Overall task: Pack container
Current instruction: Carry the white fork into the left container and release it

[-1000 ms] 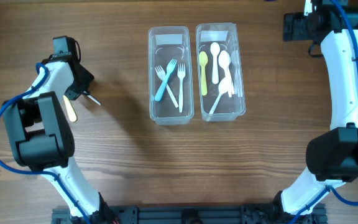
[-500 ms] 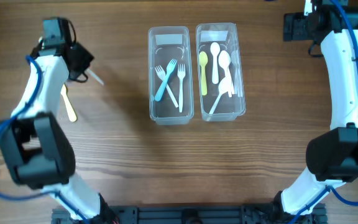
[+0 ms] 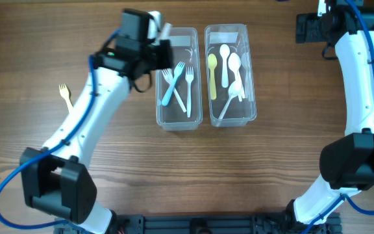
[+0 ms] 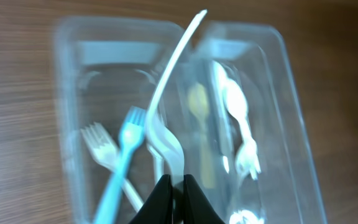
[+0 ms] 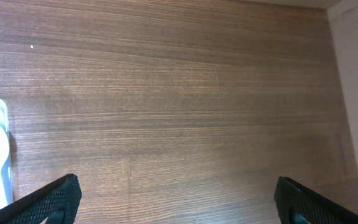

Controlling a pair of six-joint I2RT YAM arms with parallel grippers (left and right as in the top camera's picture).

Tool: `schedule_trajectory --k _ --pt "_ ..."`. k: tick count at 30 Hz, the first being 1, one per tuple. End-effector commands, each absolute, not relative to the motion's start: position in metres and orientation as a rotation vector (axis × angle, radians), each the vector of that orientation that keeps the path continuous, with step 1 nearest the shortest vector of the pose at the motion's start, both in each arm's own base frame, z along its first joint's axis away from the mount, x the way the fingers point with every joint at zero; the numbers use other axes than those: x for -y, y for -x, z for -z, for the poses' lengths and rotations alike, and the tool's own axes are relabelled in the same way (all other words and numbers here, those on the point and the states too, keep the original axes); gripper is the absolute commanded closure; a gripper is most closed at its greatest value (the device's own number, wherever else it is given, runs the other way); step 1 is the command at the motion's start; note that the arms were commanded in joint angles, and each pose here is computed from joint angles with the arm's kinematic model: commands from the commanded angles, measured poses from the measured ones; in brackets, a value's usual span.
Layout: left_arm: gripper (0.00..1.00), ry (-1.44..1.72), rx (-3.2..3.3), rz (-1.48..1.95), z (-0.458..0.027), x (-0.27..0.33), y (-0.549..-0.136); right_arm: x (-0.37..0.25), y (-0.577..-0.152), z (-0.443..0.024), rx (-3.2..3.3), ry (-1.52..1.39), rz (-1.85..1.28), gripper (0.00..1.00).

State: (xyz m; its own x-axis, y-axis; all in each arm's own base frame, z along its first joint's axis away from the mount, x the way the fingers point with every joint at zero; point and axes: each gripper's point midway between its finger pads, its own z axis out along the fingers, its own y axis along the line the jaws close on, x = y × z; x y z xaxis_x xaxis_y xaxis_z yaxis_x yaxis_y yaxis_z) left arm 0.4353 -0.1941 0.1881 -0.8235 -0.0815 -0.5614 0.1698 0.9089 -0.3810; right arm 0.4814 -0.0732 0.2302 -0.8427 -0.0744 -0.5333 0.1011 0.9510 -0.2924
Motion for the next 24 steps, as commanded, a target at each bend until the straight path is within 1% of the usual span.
schedule_trajectory --k 1,3,6,7,8,10,11,12,15,18,20,21,24 --pt "0.93 -0.085 -2.473 0.410 -0.180 0.204 -0.435 0.075 -0.484 -0.233 -2.528 -0.018 0.442 0.00" --pt "0.96 -0.044 -2.471 0.356 -0.177 0.202 -0.437 0.075 -0.484 -0.233 -2.528 -0.019 0.442 0.00" --pt "0.96 -0.018 -2.491 0.355 -0.169 0.202 -0.437 0.075 -0.484 -0.233 -2.528 -0.019 0.442 0.00" --pt "0.96 -0.005 -2.498 0.354 -0.166 0.202 -0.438 0.075 -0.484 -0.233 -2.528 -0.019 0.442 0.00" --pt "0.93 -0.003 -2.508 0.350 -0.160 0.202 -0.439 0.075 -0.484 -0.233 -2.528 -0.019 0.442 0.00" --pt "0.35 -0.004 -2.523 0.343 -0.153 0.202 -0.439 0.075 -0.484 -0.233 -2.528 -0.019 0.442 0.00" --pt "0.23 -0.008 -2.530 0.345 -0.151 0.203 -0.439 0.075 -0.484 -0.233 -2.528 -0.019 0.442 0.00" --pt "0.18 -0.008 -2.531 0.345 -0.151 0.203 -0.438 0.075 -0.484 -0.233 -2.528 -0.019 0.442 0.00" --pt "0.18 -0.004 -2.519 0.349 -0.154 0.203 -0.440 0.075 -0.484 -0.233 -2.528 -0.019 0.442 0.00" --pt "0.20 0.034 -2.504 0.317 -0.161 0.188 -0.444 0.075 -0.484 -0.233 -2.528 -0.019 0.442 0.00" --pt "0.22 0.107 -2.495 0.263 -0.167 0.163 -0.447 0.075 -0.484 -0.233 -2.528 -0.019 0.442 0.00" --pt "0.22 0.182 -2.495 0.208 -0.170 0.141 -0.447 0.075 -0.484 -0.233 -2.528 -0.019 0.442 0.00" --pt "0.22 0.299 -2.524 0.095 -0.168 0.095 -0.442 0.075 -0.484 -0.233 -2.528 -0.019 0.442 0.00"
